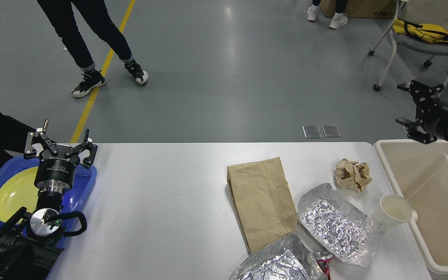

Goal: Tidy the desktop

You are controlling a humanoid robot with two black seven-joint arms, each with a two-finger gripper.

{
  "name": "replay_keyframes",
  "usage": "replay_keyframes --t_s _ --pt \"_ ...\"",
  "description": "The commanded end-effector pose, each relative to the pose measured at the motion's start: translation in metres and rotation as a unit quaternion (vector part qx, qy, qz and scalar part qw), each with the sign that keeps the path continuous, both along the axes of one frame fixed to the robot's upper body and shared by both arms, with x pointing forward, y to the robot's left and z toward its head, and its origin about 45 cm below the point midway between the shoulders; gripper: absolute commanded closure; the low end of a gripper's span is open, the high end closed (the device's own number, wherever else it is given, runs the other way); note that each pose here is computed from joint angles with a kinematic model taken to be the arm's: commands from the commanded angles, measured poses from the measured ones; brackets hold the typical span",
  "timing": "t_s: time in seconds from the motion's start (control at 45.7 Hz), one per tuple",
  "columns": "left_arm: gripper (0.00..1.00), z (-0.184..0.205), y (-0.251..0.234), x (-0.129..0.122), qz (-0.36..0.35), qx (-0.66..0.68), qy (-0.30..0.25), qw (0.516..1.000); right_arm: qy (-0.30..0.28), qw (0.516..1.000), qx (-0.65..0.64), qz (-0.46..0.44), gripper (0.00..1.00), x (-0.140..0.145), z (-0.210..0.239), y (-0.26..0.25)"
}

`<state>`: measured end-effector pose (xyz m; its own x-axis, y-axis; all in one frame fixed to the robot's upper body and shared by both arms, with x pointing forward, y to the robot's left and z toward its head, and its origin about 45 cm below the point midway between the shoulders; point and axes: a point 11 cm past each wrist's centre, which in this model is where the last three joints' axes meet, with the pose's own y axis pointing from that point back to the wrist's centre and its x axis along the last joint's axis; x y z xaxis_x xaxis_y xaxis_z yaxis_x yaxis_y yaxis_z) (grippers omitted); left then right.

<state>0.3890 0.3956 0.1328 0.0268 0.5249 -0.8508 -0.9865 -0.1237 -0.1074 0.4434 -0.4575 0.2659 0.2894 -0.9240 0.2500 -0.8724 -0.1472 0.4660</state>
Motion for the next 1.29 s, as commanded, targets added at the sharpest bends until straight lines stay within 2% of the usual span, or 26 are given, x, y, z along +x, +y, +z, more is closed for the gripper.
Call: replay_keyframes --t_s 0.0,0.219,0.416,0.657,0.744,0.919,1.094,1.27 --pt "0.03 0.0 0.0 0.0 0.0 0.0 0.001 1.0 -0.004 0.998 -0.042 0.039 0.0 0.017 0.023 0.021" --pt "0.03 0.0 0.0 0.0 -0.001 0.0 0.0 1.0 0.009 0.983 -0.134 0.123 0.0 0.038 0.052 0.071" --pt "0.03 0.0 0.0 0.0 -0.001 0.0 0.0 1.0 0.073 0.949 -0.239 0.192 0.0 0.038 0.026 0.102" --pt "0.03 0.0 0.0 0.0 -0.001 0.0 0.0 1.0 0.167 0.915 -0.256 0.262 0.0 -0.003 -0.021 0.128" --pt "0.03 0.0 0.0 0.0 -0.001 0.0 0.0 1.0 0.165 0.914 -0.263 0.262 0.0 -0.002 -0.012 0.127" --pt "0.03 0.0 0.0 0.0 -0.001 0.0 0.0 1.0 0.103 0.921 -0.28 0.251 0.0 0.02 0.054 0.133" --pt "0.03 0.0 0.0 0.0 -0.001 0.0 0.0 1.0 0.128 0.909 -0.246 0.312 0.0 -0.014 0.058 0.179" --pt "0.03 0.0 0.0 0.0 0.0 0.0 0.001 1.0 0.128 0.912 -0.232 0.313 0.0 -0.021 0.064 0.178"
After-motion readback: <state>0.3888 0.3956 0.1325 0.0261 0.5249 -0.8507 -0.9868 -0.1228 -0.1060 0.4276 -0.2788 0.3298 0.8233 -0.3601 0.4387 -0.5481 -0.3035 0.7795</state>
